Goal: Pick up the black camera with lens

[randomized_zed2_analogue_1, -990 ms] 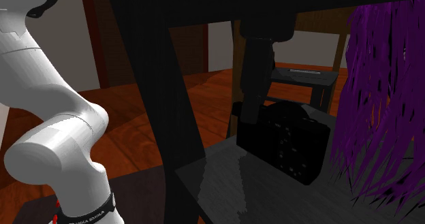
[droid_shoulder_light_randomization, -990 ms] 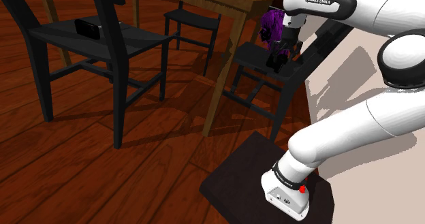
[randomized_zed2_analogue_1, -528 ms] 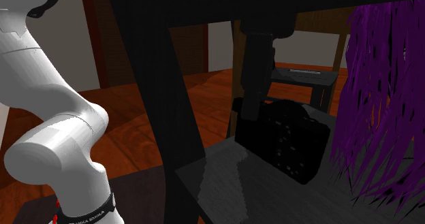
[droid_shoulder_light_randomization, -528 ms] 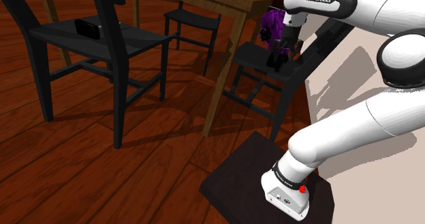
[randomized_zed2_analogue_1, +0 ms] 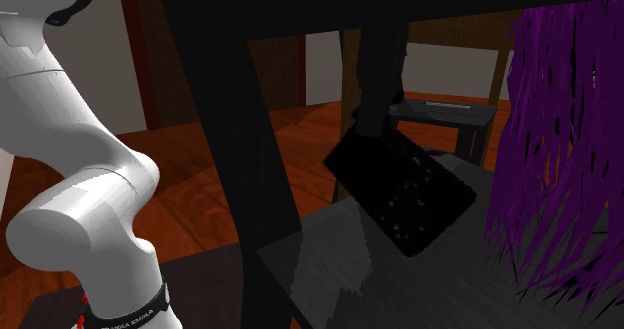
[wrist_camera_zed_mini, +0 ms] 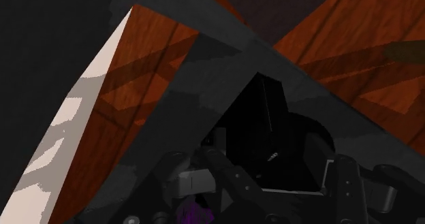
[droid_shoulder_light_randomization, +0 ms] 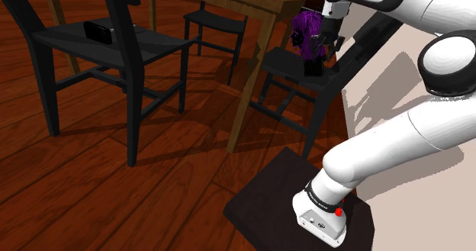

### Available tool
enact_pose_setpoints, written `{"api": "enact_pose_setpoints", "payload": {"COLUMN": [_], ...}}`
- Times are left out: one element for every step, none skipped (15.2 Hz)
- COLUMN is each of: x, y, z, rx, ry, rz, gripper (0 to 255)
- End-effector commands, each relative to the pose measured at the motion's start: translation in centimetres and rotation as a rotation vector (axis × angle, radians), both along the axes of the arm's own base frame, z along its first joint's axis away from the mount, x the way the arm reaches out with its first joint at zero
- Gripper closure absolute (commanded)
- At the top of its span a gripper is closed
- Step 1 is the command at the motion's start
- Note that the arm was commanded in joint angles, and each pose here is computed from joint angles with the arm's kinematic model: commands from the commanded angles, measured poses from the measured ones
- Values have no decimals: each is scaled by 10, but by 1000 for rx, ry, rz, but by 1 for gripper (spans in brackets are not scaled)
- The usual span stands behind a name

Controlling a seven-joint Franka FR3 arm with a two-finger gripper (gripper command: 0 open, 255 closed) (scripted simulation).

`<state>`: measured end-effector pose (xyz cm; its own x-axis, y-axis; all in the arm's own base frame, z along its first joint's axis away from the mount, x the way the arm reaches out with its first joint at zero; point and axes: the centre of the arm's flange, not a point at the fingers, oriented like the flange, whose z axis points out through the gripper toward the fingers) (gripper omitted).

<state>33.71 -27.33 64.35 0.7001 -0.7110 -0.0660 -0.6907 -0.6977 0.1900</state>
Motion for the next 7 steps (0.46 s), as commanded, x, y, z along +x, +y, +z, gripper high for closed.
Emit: {"api": "enact_pose_setpoints", "payload": {"x": [0,0,0,0,0,0,0], "y": [0,0,0,0,0,0,0], "z": [11,16,21,27,32,33,33], "rx": [-1,-1,-1,-1,-1,-1,-1], "ry": [0,0,0,0,0,0,0], "rz": [-1,-1,-1,-1,-1,-1,-1], "gripper": [255,255,255,255,255,255,255]}}
